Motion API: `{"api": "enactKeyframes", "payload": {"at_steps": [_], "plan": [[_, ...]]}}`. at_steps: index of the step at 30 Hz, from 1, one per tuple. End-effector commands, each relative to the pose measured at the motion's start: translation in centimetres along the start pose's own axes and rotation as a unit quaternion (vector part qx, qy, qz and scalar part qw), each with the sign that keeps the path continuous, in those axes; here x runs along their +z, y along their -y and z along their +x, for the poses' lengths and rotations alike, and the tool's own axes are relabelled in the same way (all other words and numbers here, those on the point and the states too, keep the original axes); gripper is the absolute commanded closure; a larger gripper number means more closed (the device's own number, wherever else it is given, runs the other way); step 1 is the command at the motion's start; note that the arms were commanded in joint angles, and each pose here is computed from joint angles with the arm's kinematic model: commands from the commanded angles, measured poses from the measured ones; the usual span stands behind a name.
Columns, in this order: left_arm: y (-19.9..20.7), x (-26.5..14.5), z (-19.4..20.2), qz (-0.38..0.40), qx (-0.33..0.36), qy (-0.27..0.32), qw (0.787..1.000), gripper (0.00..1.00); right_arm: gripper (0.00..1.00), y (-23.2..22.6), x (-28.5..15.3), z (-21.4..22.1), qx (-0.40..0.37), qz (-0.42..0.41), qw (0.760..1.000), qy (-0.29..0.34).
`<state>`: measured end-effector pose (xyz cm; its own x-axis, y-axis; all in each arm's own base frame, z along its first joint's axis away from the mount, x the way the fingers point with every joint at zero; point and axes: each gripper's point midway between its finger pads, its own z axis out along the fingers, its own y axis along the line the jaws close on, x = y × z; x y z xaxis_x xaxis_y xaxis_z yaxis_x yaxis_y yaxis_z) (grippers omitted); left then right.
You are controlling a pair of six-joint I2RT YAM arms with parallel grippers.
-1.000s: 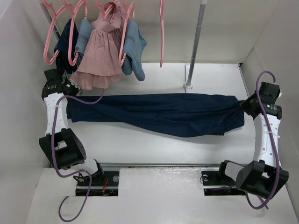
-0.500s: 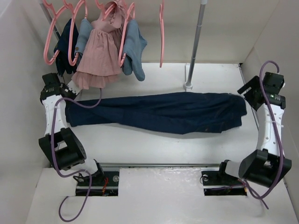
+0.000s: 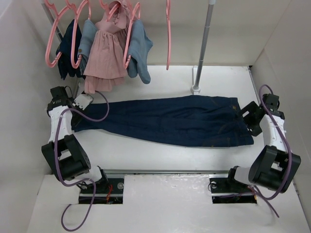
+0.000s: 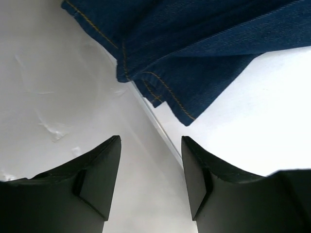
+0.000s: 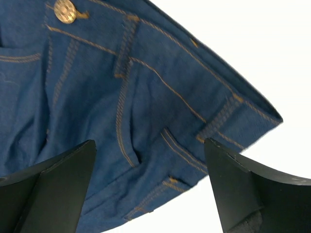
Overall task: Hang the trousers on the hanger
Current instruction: Flatten out the trousers at the center of the board.
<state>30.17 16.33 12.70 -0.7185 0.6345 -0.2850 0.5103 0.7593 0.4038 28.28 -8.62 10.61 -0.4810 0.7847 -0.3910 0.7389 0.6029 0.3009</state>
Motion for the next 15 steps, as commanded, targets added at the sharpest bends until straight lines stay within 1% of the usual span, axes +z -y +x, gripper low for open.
{"api": "enactKeyframes", "payload": {"at_steps": [1, 3, 6, 7, 8, 9, 11, 12, 13, 15], "plan": [[1.3, -0.6, 0.2, 0.013, -0.010, 0.011, 1.000, 0.50, 0.03, 0.5, -0.7, 0.1, 0.026, 0.001, 0.999, 0.023], [2.1, -0.3, 0.0, 0.027, -0.016, 0.020, 0.999, 0.49, 0.03, 1.0, -0.1, 0.9, 0.038, 0.007, 0.999, 0.014], [4.0, 0.7, 0.1, 0.057, -0.019, 0.024, 0.998, 0.49, 0.03, 1.0, 2.0, 1.7, 0.053, 0.009, 0.998, -0.008], [4.1, 1.0, -0.4, 0.060, -0.013, 0.027, 0.998, 0.49, 0.05, 1.3, 3.2, 2.0, 0.054, 0.019, 0.998, -0.023], [5.0, 1.3, -0.7, 0.070, -0.008, 0.027, 0.997, 0.49, 0.07, 1.6, 3.7, 2.4, 0.055, 0.026, 0.998, -0.033], [5.0, 1.4, -1.2, 0.066, -0.002, 0.032, 0.997, 0.49, 0.09, 1.6, 4.2, 2.8, 0.056, 0.025, 0.997, -0.043], [5.9, 2.2, -1.6, 0.078, -0.005, 0.031, 0.996, 0.49, 0.19, 1.9, 4.9, 3.5, 0.057, 0.028, 0.996, -0.056], [6.0, 2.4, -1.8, 0.075, 0.001, 0.029, 0.997, 0.49, 0.24, 1.7, 5.0, 3.2, 0.056, 0.023, 0.997, -0.049], [5.6, 2.4, -1.7, 0.066, -0.005, 0.026, 0.997, 0.49, 0.35, 1.9, 5.1, 3.6, 0.057, 0.026, 0.997, -0.054], [5.9, 2.6, -1.7, 0.069, -0.005, 0.020, 0.997, 0.49, 0.46, 1.9, 5.4, 3.5, 0.056, 0.022, 0.997, -0.048]]}}
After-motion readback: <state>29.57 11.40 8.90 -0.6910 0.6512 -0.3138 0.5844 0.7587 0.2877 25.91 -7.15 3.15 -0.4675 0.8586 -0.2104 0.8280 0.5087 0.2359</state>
